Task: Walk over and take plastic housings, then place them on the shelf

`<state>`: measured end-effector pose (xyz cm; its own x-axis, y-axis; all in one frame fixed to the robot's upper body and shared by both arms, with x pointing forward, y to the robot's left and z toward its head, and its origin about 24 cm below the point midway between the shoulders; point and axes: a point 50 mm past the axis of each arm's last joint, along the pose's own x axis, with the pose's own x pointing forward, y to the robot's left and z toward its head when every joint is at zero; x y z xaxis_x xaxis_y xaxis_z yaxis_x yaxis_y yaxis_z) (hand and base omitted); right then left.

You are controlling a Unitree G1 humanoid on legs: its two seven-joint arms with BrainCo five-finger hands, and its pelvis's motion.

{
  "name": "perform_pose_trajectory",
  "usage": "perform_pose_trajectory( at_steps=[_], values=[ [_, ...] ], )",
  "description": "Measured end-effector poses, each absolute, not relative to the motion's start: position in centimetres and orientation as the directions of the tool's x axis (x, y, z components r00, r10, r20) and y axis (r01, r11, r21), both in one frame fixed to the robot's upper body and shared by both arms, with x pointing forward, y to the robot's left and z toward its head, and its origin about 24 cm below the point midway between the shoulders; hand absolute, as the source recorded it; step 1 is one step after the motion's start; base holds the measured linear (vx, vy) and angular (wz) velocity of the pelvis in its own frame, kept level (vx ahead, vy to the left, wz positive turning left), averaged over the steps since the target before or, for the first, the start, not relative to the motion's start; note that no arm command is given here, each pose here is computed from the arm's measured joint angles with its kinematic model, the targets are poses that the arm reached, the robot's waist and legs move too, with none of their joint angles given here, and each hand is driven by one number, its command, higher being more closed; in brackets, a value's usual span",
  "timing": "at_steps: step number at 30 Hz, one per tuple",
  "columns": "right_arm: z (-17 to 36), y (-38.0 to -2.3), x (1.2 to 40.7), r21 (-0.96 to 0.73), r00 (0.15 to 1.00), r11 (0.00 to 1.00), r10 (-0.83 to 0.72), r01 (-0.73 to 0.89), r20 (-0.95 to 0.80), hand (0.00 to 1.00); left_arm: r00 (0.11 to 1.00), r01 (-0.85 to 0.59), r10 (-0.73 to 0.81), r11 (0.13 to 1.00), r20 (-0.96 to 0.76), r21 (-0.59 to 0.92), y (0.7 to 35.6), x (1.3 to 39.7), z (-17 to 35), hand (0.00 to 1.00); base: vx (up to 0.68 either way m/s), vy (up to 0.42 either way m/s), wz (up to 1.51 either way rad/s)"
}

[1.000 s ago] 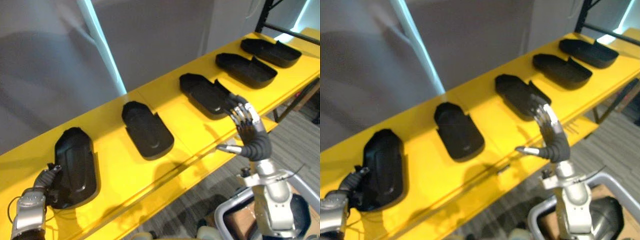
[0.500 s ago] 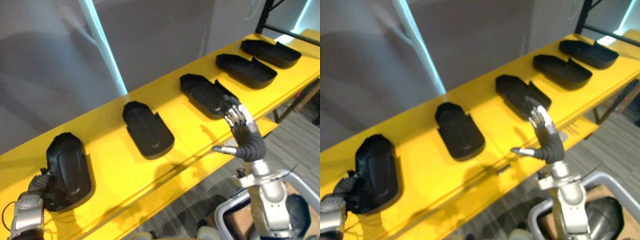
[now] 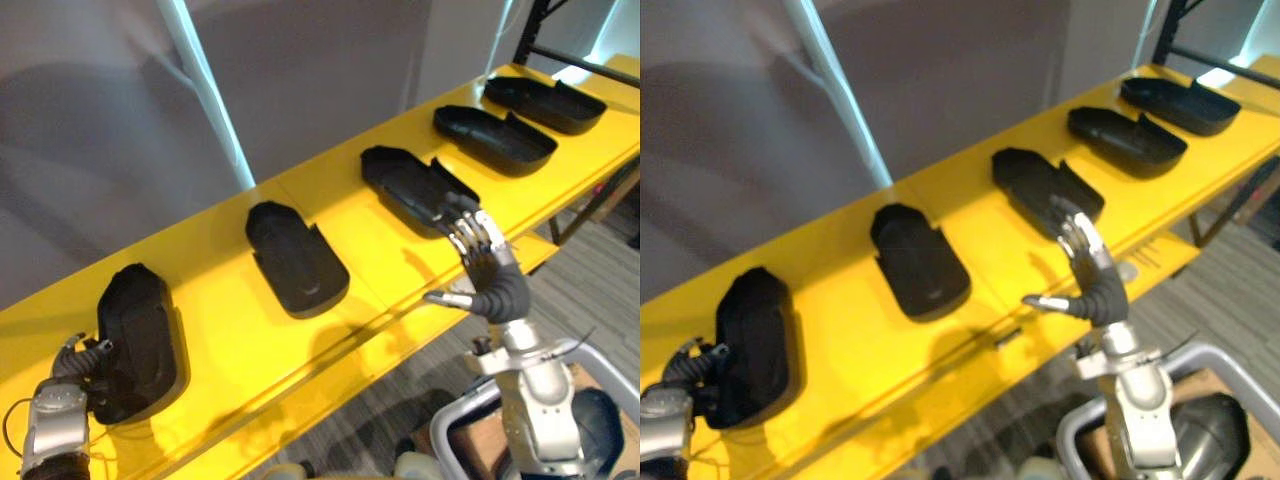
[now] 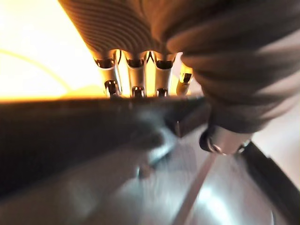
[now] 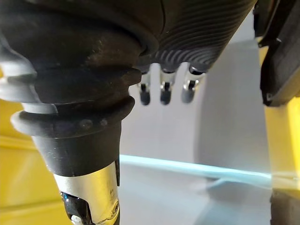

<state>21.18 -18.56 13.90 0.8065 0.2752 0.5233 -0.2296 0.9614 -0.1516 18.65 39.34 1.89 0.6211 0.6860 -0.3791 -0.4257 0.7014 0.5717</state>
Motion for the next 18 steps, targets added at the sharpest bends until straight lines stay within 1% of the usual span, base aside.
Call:
perform_pose_trajectory(
  at_steps=[1,5,7,9,11,12,15,17,18],
  values=[
    [13.9,-18.6,21.2,-0.151,0.807,0.961,0.275,-0.230,0.523,0.00,0.611,-0.465,0.710,0.680,-0.351,0.567,39.5,18.6,2.1,0.00,0.00,0.000,0.00],
    [13.6,-18.6,21.3,-0.147,0.813,0.962,0.273,-0.230,0.515,0.00,0.605,-0.548,0.759,0.617,-0.242,0.565,39.3,19.0,3.2,0.00,0.00,0.000,0.06],
    [13.3,-18.7,21.4,-0.139,0.822,0.964,0.267,-0.228,0.503,0.00,0.603,-0.613,0.780,0.586,-0.165,0.531,39.1,19.2,4.3,0.00,0.01,0.004,0.15],
    [13.2,-18.7,21.4,-0.137,0.825,0.964,0.266,-0.228,0.499,0.00,0.612,-0.630,0.781,0.579,-0.129,0.518,38.9,19.4,4.9,0.00,0.01,0.002,0.09],
    [13.2,-18.7,21.4,-0.137,0.822,0.963,0.271,-0.233,0.501,0.00,0.614,-0.688,0.786,0.575,-0.067,0.443,38.5,19.4,5.9,0.00,0.02,-0.004,0.05],
    [13.2,-18.7,21.4,-0.134,0.821,0.962,0.272,-0.236,0.502,0.00,0.614,-0.697,0.787,0.571,-0.049,0.434,38.3,19.5,6.2,0.00,0.00,0.000,0.00],
    [13.4,-18.7,21.4,-0.105,0.810,0.961,0.274,-0.258,0.519,0.00,0.624,-0.746,0.779,0.570,0.064,0.344,37.2,20.0,7.8,0.00,0.00,0.001,0.02],
    [13.6,-18.8,21.2,-0.077,0.795,0.964,0.255,-0.256,0.551,0.00,0.624,-0.778,0.756,0.575,0.198,0.253,36.0,20.2,10.1,0.00,-0.01,-0.003,0.12],
    [13.7,-18.8,21.2,-0.073,0.789,0.965,0.250,-0.253,0.561,0.00,0.617,-0.786,0.749,0.573,0.241,0.232,35.7,20.1,10.8,0.00,0.00,-0.007,0.12]
  ],
)
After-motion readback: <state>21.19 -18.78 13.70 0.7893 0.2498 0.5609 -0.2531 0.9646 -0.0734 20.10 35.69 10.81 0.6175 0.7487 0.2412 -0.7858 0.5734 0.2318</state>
